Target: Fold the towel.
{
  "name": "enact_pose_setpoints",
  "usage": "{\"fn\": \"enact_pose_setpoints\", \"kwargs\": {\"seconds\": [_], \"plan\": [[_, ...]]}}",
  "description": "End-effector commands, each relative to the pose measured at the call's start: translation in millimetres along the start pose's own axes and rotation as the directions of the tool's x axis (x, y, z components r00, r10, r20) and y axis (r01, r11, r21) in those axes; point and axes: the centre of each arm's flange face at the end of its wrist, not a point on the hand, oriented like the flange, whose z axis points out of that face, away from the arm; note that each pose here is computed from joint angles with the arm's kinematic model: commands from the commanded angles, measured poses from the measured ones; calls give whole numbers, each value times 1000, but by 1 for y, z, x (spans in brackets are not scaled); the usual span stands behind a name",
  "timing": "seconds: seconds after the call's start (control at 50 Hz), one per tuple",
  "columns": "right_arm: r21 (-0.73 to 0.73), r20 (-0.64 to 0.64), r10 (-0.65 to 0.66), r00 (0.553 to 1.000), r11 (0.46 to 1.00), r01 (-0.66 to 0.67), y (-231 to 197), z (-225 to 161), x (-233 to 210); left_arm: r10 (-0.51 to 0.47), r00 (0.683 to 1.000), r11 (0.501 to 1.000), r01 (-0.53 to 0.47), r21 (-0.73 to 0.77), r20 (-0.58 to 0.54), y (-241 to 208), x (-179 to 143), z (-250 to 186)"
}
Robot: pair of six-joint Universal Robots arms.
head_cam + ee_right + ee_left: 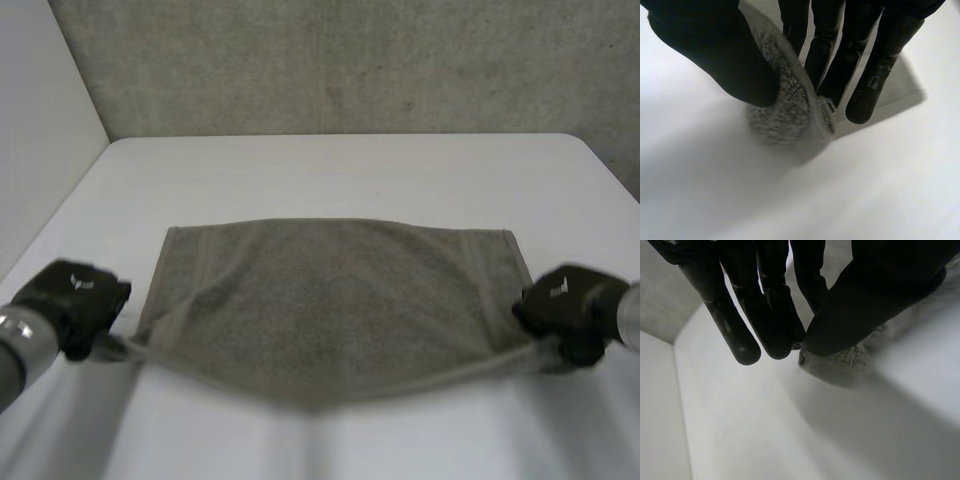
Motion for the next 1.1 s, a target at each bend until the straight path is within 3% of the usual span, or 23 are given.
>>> {"fn": "enact_pose_setpoints", "kwargs": {"seconds": [0.02,0.16,0.36,0.46,0.62,0.7,0.74,0.82,1.0,1.1], "plan": [[102,-105,111,988,990,-101,-25,53,43,14,998,992,-22,126,67,-25,-10,86],[110,-213,79,974,992,-56,-40,105,50,27,996,977,-45,210,85,-48,-4,141],[210,-443,87,892,978,9,-49,162,78,8,980,926,-81,369,197,-65,-4,207],[242,-487,89,869,970,37,-49,179,83,4,978,919,-86,385,207,-65,-3,222],[263,-487,75,870,963,65,-56,193,73,4,976,892,-103,441,220,-61,5,236],[286,-494,75,866,955,80,-65,190,68,11,976,877,-113,467,216,-58,13,234],[306,-502,93,860,949,76,-73,175,71,2,969,843,-134,521,247,-69,11,224],[341,-491,141,860,939,40,-80,148,74,-10,963,826,-143,546,268,-75,6,209],[306,-337,230,913,944,-125,-56,91,42,-11,971,850,-116,514,237,-63,8,162],[207,-282,331,900,937,-280,-19,81,38,-22,974,861,-97,500,226,-56,6,137]]}}
